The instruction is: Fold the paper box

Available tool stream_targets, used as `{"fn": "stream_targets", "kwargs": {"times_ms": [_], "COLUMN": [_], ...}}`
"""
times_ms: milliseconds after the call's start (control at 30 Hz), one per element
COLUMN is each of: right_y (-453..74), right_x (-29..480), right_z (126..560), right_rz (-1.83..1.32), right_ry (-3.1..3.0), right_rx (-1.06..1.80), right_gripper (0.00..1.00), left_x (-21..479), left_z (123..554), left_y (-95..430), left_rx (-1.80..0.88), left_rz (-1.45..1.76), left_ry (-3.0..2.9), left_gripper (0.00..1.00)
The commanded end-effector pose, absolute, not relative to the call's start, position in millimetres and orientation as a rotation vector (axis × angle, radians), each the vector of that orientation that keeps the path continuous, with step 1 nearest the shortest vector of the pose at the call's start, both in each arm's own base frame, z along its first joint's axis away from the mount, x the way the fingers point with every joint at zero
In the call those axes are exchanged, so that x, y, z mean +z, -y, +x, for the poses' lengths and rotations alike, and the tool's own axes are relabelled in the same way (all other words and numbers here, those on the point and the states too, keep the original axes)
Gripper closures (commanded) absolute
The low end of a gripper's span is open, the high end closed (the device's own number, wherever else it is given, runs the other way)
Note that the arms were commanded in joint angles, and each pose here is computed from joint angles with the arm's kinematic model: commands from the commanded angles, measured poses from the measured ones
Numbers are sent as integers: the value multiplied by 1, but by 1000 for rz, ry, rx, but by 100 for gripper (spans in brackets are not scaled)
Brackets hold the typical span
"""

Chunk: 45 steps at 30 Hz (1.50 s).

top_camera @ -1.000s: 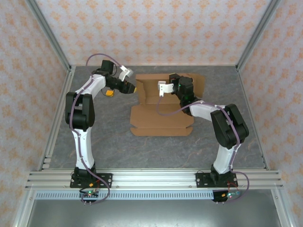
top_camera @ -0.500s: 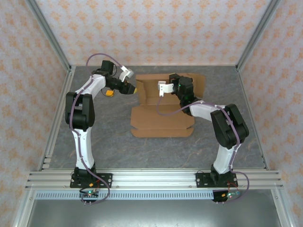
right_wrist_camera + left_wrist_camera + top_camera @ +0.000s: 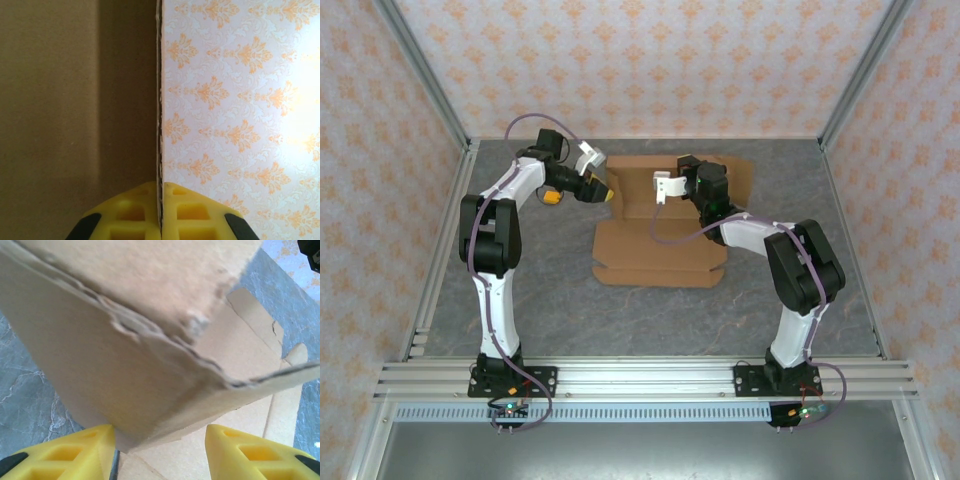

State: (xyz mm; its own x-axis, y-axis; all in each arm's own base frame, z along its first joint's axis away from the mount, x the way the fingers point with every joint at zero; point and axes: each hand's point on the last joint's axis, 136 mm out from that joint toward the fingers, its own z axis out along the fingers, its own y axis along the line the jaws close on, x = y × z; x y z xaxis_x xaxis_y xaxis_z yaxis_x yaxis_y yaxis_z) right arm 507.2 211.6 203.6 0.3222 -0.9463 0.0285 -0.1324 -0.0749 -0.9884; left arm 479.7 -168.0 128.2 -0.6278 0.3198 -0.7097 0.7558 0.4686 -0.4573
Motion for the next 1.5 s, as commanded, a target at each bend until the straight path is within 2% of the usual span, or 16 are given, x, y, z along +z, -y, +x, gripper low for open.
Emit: {"fn": "stream_targets", "kwargs": {"times_ms": [0, 200, 500, 867, 1467], "right_y": [-218, -218, -222, -225, -218], "right_x": [211, 211, 211, 210, 176], "right_z": [509, 506, 503, 499, 515], "right_rz": [-1461, -1458, -1477, -1490, -1616], "right_ry": [-1014, -1014, -1009, -1014, -1054], "right_rx": [-935, -921, -887, -849, -919], "right_gripper": [100, 100, 100, 100, 100], "left_x": [136, 133, 131, 133, 140], "left_z": [479, 507, 516, 544, 544], "left_y": [172, 167, 169, 160, 167], "left_rx": [-1072, -981, -975, -785, -802], "left_rz": [883, 778, 754, 572, 606], "left_ry": [-2163, -2179, -2182, -2151, -2082], "left_gripper": [48, 46, 42, 40, 36]}}
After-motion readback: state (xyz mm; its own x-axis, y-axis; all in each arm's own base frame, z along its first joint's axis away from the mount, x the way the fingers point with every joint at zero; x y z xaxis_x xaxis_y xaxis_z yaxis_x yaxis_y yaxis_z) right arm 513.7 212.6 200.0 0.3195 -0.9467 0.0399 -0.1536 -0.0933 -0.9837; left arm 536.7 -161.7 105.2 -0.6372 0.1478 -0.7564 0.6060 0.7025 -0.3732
